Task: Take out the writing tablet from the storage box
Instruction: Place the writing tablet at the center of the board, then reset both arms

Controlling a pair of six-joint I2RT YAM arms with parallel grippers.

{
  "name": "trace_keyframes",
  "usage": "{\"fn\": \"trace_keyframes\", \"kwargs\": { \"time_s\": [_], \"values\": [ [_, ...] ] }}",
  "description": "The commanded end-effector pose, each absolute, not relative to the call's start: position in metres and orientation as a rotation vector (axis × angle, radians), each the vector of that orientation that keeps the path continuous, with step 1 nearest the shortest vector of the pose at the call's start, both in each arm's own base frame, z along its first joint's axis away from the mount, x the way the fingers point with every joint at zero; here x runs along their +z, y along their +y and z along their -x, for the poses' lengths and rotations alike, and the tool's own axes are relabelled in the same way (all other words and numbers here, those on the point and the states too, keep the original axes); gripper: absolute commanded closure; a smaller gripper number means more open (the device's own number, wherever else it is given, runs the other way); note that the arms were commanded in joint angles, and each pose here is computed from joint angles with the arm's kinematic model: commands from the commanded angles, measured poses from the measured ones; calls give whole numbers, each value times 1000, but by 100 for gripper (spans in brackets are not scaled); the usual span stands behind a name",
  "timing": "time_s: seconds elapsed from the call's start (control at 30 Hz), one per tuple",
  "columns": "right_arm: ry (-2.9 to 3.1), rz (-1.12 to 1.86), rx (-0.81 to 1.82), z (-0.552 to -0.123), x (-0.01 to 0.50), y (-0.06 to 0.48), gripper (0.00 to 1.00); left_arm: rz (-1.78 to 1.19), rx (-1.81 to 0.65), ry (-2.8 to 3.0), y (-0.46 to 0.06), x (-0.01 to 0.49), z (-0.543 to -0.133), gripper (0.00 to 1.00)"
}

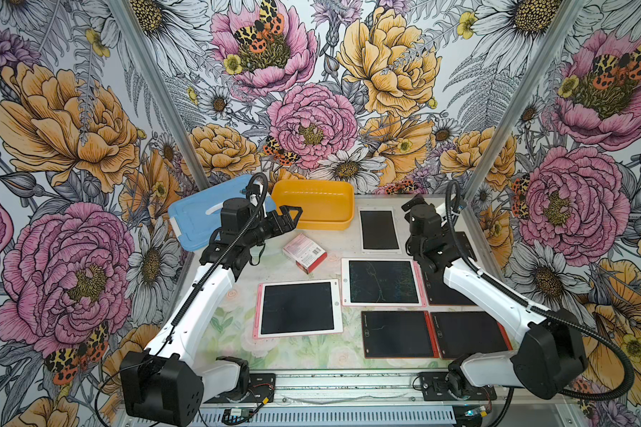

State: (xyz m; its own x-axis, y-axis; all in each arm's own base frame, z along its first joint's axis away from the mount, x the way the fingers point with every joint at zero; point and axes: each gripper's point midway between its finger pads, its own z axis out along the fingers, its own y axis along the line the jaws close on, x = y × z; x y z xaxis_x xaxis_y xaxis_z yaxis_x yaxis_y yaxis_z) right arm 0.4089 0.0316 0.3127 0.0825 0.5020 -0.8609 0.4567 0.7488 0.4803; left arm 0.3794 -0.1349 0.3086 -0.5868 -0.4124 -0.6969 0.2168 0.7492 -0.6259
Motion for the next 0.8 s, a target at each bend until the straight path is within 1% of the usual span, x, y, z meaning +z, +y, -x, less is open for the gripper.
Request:
{"fn": "trace_keyframes", "kwargs": {
  "time_s": [0.0,0.03,0.27,0.4,0.57,0.77],
  "values": [
    [1627,-672,-200,-392,304,3,1,185,-746,2009,-118,313,-395,3],
    [1625,-673,-223,-387,304,-5,1,193,-733,2009,-116,313,-398,1],
    [1606,-704,-365,-343,299,-61,1,270,-622,2003,-95,308,-415,1],
    [1648,-715,-448,-323,291,-83,0,303,-499,1989,-77,305,-418,1],
    [1804,-724,-543,-317,263,-106,0,284,-261,1900,-51,310,-417,1],
    [1981,-766,-485,-329,208,-117,1,235,50,1754,-29,311,-406,1]
  ]
}}
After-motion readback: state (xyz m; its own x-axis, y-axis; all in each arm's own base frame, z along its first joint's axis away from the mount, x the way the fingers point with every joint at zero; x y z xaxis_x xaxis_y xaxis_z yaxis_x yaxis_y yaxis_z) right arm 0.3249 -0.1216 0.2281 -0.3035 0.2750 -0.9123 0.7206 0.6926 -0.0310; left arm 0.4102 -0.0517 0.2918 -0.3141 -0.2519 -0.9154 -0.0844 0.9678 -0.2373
